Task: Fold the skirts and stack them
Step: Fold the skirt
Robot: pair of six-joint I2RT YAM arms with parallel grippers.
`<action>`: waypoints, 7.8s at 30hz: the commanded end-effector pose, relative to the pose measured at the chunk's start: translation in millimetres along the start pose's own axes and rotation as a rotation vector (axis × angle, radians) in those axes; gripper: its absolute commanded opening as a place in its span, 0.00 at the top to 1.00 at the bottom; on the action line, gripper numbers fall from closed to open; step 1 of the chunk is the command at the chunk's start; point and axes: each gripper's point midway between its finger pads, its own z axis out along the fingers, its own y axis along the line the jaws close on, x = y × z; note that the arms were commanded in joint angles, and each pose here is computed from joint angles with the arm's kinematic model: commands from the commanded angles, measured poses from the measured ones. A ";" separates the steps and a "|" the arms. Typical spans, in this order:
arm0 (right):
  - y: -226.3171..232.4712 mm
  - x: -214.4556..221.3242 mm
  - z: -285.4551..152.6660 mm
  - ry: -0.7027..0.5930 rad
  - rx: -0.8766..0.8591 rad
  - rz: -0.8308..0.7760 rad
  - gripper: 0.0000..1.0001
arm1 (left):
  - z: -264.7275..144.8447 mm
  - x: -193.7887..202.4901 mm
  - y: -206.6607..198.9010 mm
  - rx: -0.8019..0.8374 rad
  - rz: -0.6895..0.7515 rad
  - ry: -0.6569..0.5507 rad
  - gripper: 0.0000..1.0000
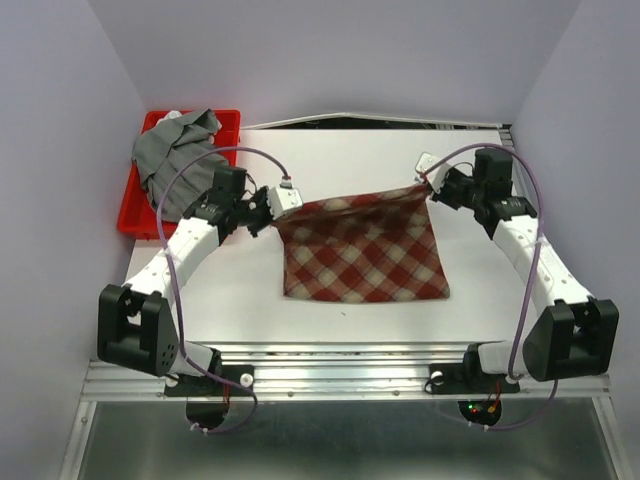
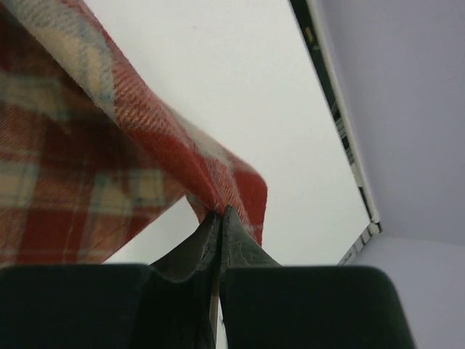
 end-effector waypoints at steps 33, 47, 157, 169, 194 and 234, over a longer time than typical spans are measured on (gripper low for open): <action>119.0 67.8 -65.1 0.189 -0.222 0.016 0.99 | -23.1 1.6 -90.3 0.178 0.093 0.171 1.00; 200.8 101.1 -108.4 0.208 -0.357 -0.123 0.99 | -27.4 38.3 -179.1 0.373 0.151 0.209 1.00; 147.2 146.8 -5.6 0.363 -0.258 0.023 0.99 | 56.1 71.8 -227.3 0.265 0.305 0.367 0.02; 142.4 148.4 -13.6 0.362 -0.275 0.010 0.99 | 57.8 81.5 -232.6 0.285 0.295 0.397 0.02; 114.1 9.6 -33.8 0.099 -0.388 0.708 0.31 | 17.1 -94.6 -176.4 0.305 -0.146 -0.051 0.22; 107.3 -40.2 96.2 0.054 -0.563 1.218 0.35 | 29.6 -170.6 -101.4 0.416 -0.589 -0.418 0.27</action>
